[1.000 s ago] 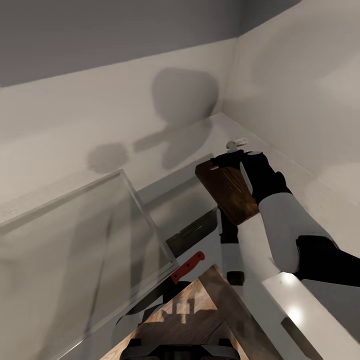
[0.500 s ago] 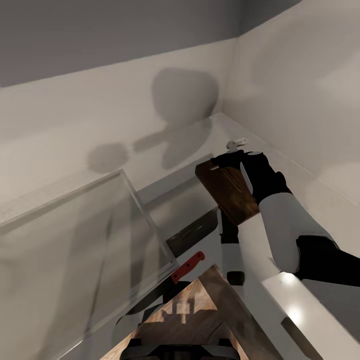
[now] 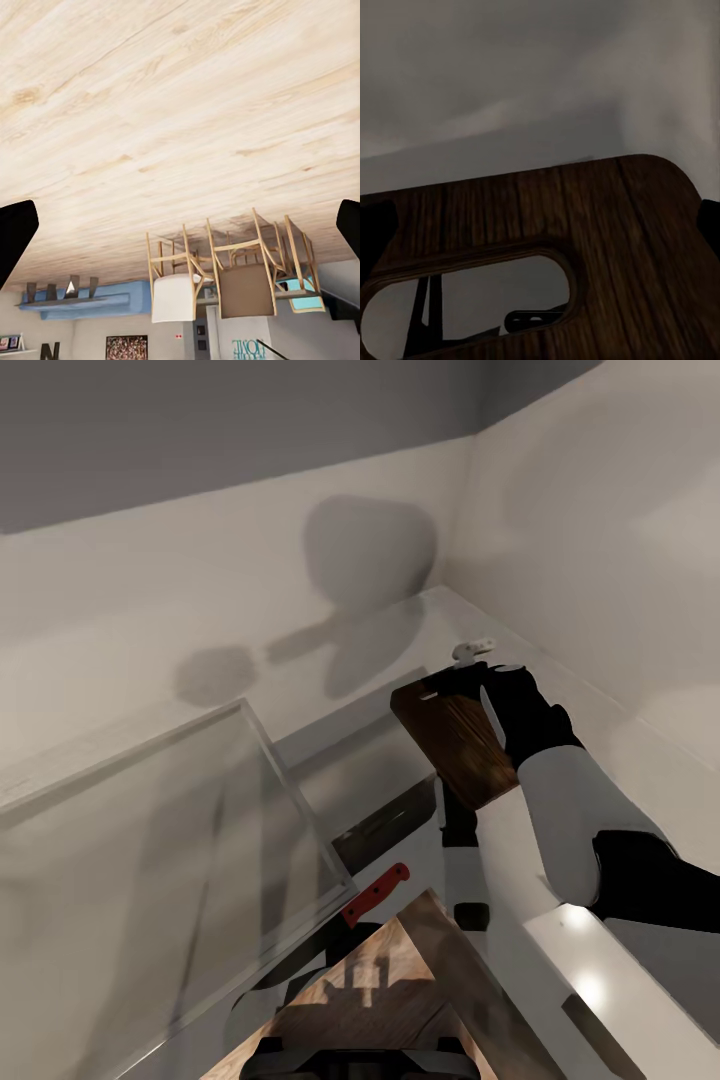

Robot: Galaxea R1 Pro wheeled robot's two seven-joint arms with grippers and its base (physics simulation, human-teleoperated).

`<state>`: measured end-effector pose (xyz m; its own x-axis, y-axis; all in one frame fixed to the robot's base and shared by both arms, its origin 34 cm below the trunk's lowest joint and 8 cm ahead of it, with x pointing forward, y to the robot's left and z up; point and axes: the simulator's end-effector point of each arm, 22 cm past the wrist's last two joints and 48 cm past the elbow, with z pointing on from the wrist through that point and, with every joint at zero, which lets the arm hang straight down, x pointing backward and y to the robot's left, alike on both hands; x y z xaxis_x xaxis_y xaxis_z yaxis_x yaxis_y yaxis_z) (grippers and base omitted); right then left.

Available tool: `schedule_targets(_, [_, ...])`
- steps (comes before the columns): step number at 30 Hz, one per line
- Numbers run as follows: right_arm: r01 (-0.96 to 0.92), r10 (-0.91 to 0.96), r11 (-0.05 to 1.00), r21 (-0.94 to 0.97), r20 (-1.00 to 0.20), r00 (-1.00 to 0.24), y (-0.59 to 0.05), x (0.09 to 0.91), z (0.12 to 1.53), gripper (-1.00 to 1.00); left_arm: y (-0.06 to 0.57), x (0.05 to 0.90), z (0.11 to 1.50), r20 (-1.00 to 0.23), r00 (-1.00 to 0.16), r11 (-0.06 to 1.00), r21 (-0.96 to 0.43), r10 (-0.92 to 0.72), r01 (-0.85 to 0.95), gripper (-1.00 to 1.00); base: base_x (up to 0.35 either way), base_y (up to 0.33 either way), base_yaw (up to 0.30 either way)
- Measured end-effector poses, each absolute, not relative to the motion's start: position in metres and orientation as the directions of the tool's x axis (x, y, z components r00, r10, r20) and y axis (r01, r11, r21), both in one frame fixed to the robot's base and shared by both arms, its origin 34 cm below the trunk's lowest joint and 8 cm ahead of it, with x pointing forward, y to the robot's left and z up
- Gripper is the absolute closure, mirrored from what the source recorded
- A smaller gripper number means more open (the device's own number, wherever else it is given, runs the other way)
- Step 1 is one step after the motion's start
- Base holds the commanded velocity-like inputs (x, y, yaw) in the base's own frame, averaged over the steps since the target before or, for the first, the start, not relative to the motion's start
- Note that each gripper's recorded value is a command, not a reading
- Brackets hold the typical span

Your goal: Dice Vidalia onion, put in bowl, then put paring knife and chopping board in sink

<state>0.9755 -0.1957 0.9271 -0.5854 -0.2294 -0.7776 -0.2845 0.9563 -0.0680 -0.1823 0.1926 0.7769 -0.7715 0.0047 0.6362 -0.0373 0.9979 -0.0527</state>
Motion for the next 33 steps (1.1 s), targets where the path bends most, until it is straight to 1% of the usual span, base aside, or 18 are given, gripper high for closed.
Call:
schedule_targets(9, [-0.284,-0.234,0.956,-0.074,-0.776,-0.586,-0.197,0.975,0.927,-1.0,0.193,-0.182,0.777,0.636,-0.772,0.998,-0.053,0.005,-0.037,-1.0,0.0,0.0,0.0])
schedule_targets(21, [-0.267,-0.241,0.959,-0.097,-0.777,-0.582,-0.218,0.978,0.931,-1.0,0.193,-0.182,0.777,0.636,-0.772,0.998,-0.052,0.004,-0.038,-1.0,0.0,0.0,0.0])
schedule_targets(33, [-0.286,-0.27,0.951,-0.12,-0.772,-0.576,-0.212,0.978,0.932,-1.0,0.193,-0.182,0.777,0.635,-0.772,0.998,-0.052,0.004,-0.038,-1.0,0.0,0.0,0.0])
